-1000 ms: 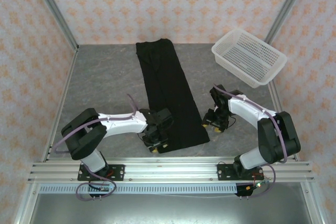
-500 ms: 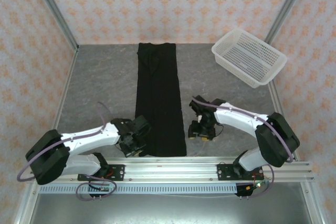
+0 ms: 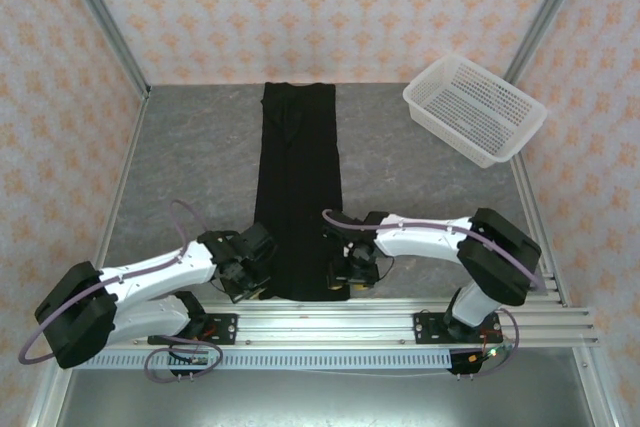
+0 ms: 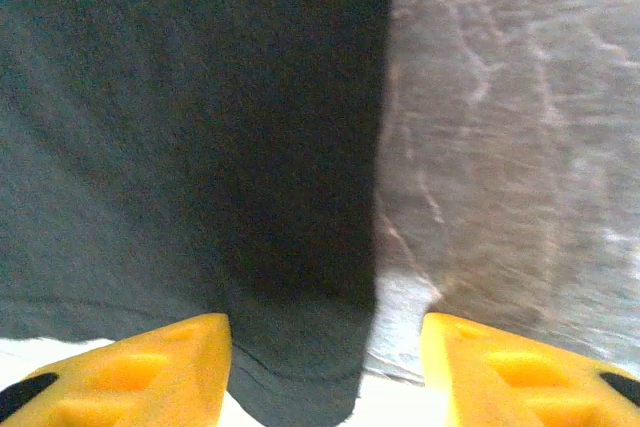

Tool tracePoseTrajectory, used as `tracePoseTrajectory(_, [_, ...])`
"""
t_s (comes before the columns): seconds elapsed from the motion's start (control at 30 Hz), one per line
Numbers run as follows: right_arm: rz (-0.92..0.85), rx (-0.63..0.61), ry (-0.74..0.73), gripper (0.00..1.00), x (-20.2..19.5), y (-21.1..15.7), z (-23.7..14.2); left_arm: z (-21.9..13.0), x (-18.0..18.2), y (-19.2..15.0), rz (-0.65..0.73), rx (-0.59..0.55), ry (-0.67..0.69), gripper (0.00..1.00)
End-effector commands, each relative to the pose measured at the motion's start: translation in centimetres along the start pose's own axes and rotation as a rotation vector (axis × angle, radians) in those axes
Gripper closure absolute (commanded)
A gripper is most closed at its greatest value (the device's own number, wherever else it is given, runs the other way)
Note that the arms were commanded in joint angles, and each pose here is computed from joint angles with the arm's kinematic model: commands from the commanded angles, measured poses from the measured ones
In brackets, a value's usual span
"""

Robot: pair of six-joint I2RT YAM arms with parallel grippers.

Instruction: Fold and stack the t-shirts

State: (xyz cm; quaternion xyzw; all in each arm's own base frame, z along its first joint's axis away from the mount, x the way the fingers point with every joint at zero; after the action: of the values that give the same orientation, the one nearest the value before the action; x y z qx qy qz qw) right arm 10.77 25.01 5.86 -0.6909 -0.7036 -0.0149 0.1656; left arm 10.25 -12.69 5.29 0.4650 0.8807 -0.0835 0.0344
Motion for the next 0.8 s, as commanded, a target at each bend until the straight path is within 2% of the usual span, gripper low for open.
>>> tracePoseTrajectory(0.0, [0.081, -0.013, 0.04, 0.51, 1.2, 0.4, 1.2, 0.6, 2.1, -0.2, 0.01, 0.013, 0.082, 1.0])
tracePoseTrajectory(0.1, [0.114, -0.009, 0.024, 0.57, 1.2, 0.2, 1.9, 0.6, 2.0, -0.1, 0.027, 0.01, 0.073, 1.0])
tracePoseTrajectory(0.17, [0.139, -0.017, 0.031, 0.64, 1.2, 0.3, 2.1, 0.6, 1.8, -0.1, 0.033, 0.01, 0.064, 1.0])
tracePoseTrajectory(0.27, [0.156, -0.063, 0.042, 0.85, 1.6, 0.9, 1.3, 0.3, 1.6, -0.1, 0.056, 0.007, 0.06, 1.0])
tracePoseTrajectory(0.37, [0.162, -0.111, 0.048, 0.98, 2.0, 1.1, -0.2, -0.5, 1.3, -0.1, 0.107, 0.002, 0.046, 1.0])
tracePoseTrajectory(0.57, [0.166, -0.127, 0.074, 1.0, 2.6, 0.5, -3.0, -4.1, 0.7, -0.1, 0.185, -0.045, -0.025, 1.0])
tracePoseTrajectory(0.77, [0.163, -0.18, 0.066, 1.0, 3.1, 1.1, -6.4, -8.2, -1.4, 0.9, 0.196, -0.165, -0.114, 1.0])
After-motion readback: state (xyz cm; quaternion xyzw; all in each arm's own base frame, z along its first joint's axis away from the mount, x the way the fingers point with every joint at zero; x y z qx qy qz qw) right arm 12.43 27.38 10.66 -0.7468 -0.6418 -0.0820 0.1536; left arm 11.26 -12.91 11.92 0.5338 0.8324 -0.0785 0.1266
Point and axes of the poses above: each hand's point on the last joint's axis, 136 mm out from that joint toward the fingers, its own z axis out along the fingers, its own x axis along the line the jaws close on, y = z × x, the point moved 4 cm from there along -z, back along the fingers, and after that the axes turned 1 degree about z, right-handed, at the moved point
